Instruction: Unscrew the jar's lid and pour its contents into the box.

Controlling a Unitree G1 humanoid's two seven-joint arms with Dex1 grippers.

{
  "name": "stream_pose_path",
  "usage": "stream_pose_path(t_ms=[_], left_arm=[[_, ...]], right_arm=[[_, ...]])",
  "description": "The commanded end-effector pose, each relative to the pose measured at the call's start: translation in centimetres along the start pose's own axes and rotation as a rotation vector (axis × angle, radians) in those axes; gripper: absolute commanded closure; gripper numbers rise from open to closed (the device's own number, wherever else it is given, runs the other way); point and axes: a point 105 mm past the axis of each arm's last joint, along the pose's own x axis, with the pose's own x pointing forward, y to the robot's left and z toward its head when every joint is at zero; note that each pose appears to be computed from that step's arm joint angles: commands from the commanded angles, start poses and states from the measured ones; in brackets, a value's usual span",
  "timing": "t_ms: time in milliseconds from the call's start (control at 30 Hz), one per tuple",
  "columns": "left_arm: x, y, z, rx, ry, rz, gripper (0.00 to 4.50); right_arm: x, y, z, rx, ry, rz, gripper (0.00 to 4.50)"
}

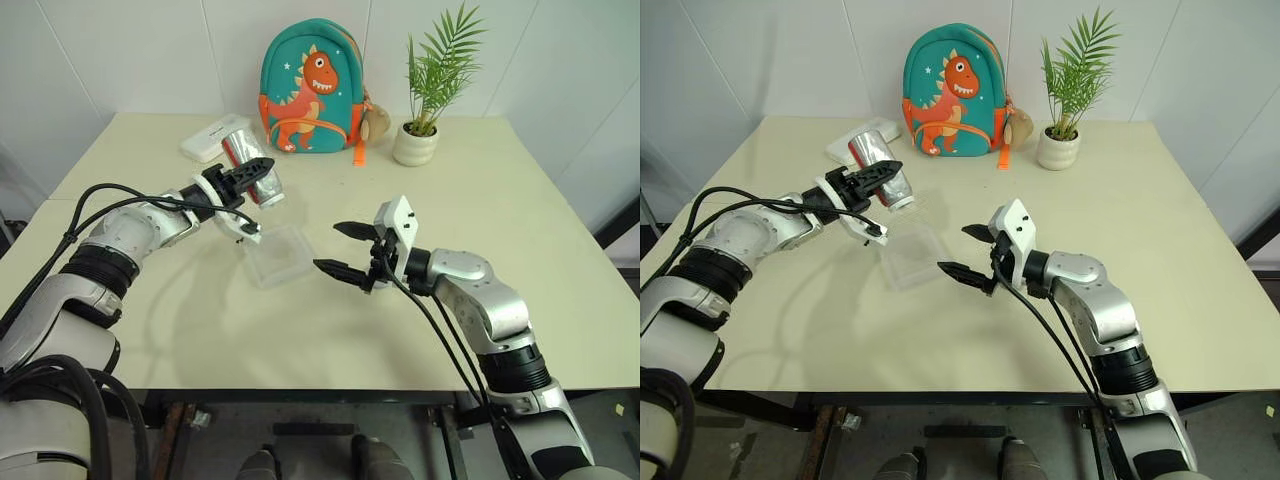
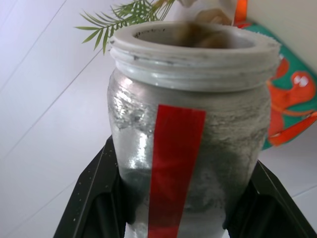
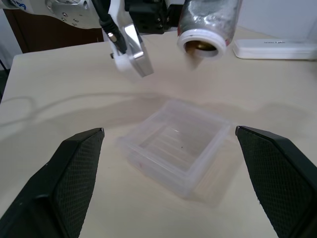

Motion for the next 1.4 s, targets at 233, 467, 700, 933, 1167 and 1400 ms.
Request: stream_pose_path(t_ms=[233,467,700,933,1167,1400], left_arm=[[0.2,1.4,-0.2,0.029,0.003,0.05,2.55],[-0.9,0.1,-1.1,-0.24,0.075,-0.035,2.55],[-4.9,-4.5,-4.0,-1.105,0.382,-0.163,2.55],[-9.8,-9.4,-6.6,-2.055,0.784,0.044,2.55],[-14.5,-11.5,-4.6,-2.317,0.838,0.298,2.55],[-17.1,-13.1,-2.5,-2.311,0.921,0.302,2.55]], right_arm=[[-0.1,0.1,1.2,-0.013,-0.069,-0.007,0.03],[0.0,0.3,1.2,-0.003,-0.078,-0.004,0.03],[-0.2,0.6,1.2,-0.017,-0.076,0.014,0.03],[-0.4,0.6,1.1,-0.051,-0.07,0.021,0.03],[-0.6,0.6,0.8,-0.1,-0.052,0.026,0.03],[-0.7,0.7,0.6,-0.142,-0.039,0.029,0.03]])
